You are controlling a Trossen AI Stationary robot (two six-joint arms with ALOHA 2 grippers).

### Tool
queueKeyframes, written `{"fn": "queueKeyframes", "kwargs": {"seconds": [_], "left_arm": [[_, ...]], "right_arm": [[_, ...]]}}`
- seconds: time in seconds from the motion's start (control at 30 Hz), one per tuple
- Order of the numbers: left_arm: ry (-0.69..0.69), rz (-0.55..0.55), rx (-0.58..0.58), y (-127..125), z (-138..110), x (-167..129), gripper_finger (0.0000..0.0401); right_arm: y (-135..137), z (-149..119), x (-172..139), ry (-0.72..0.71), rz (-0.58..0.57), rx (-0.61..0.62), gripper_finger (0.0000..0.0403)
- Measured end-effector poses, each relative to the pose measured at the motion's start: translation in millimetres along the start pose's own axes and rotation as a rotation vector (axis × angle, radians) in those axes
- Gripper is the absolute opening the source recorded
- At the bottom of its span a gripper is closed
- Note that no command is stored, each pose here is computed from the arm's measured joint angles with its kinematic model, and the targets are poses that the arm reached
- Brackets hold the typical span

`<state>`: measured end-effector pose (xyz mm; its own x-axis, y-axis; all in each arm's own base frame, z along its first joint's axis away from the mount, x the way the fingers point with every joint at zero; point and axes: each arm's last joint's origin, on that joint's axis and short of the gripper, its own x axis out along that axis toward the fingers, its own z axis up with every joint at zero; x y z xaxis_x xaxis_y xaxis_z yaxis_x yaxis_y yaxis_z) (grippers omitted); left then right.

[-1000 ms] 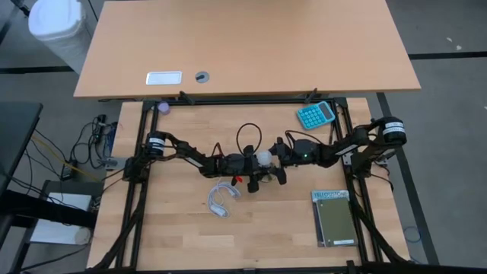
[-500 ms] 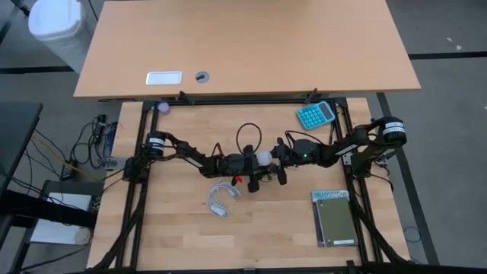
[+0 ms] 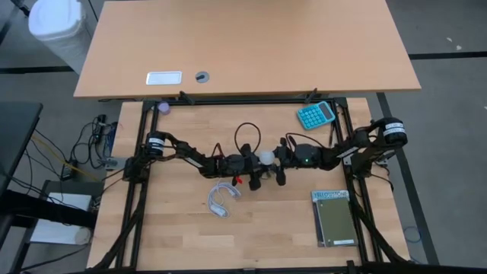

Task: Screw lightbulb
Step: Insert the lightbulb into the socket

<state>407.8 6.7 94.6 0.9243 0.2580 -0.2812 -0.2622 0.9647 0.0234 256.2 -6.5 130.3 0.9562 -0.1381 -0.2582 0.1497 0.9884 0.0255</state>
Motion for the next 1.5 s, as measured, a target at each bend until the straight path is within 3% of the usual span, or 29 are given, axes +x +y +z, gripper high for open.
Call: {"fn": "queueKeyframes", "kwargs": {"seconds": [0.27, 0.43, 1.07, 1.3, 1.5], "left_arm": [[-0.003, 0.039, -0.055, -0.7, -0.2, -0.6, 0.0193], [-0.005, 0.044, -0.051, -3.1, -0.3, -1.4, 0.0193], [0.003, 0.042, -0.029, -5.8, -1.3, -2.2, 0.0193], [0.004, 0.033, -0.027, -6.8, -1.3, -2.3, 0.0193], [0.005, 0.036, -0.028, -6.3, -1.6, -2.2, 0.0193]], "right_arm": [[9.8, -2.5, -1.7, 0.003, -0.101, -0.010, 0.0182], [10.8, 0.7, 2.9, 0.020, -0.105, 0.051, 0.0182], [15.3, 6.3, 13.3, 0.114, -0.093, 0.044, 0.0186], [16.1, 10.1, 8.0, 0.144, -0.034, 0.028, 0.0246], [12.0, 14.3, -8.2, 0.250, -0.037, 0.013, 0.0311]]}}
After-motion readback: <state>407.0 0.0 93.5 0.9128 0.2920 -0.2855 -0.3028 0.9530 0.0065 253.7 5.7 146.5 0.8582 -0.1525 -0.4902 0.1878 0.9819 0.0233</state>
